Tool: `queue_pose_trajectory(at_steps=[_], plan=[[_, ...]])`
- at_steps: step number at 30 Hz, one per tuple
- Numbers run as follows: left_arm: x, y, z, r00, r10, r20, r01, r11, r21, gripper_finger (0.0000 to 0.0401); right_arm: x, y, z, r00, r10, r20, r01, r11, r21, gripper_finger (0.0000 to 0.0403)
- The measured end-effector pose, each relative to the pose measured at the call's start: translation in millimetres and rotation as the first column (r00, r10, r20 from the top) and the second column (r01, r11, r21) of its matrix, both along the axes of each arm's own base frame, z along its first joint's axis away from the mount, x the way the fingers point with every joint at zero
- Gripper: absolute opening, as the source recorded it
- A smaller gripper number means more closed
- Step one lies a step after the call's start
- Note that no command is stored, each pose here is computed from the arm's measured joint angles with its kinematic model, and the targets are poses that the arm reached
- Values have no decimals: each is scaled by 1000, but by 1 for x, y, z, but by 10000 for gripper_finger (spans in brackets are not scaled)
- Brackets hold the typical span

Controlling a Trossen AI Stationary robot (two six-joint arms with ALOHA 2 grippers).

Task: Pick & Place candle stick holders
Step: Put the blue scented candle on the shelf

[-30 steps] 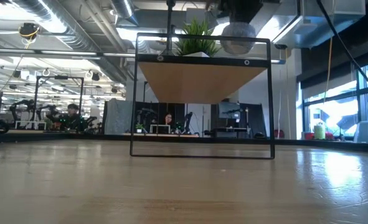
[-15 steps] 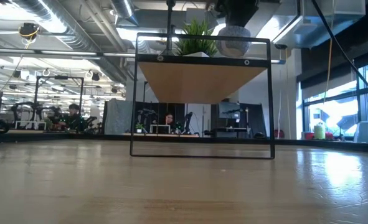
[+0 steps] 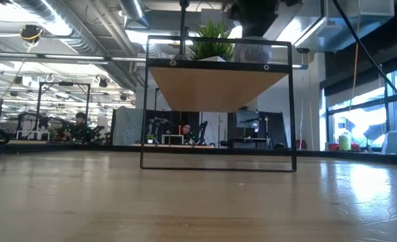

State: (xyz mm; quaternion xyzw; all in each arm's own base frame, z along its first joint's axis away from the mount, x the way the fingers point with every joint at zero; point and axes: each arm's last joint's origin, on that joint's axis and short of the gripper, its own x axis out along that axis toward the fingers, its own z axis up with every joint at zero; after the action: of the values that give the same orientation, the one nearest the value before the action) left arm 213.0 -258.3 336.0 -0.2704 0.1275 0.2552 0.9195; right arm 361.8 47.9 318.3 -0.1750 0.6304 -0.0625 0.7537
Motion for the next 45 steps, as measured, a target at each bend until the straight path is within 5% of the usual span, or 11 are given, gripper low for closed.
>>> queue_pose_trajectory(at_steps=[45], plan=[[2, -3, 2, 1000, -23, 14, 23, 999, 22, 61, 5, 0, -14, 998, -29, -58, 30, 999, 12, 0]])
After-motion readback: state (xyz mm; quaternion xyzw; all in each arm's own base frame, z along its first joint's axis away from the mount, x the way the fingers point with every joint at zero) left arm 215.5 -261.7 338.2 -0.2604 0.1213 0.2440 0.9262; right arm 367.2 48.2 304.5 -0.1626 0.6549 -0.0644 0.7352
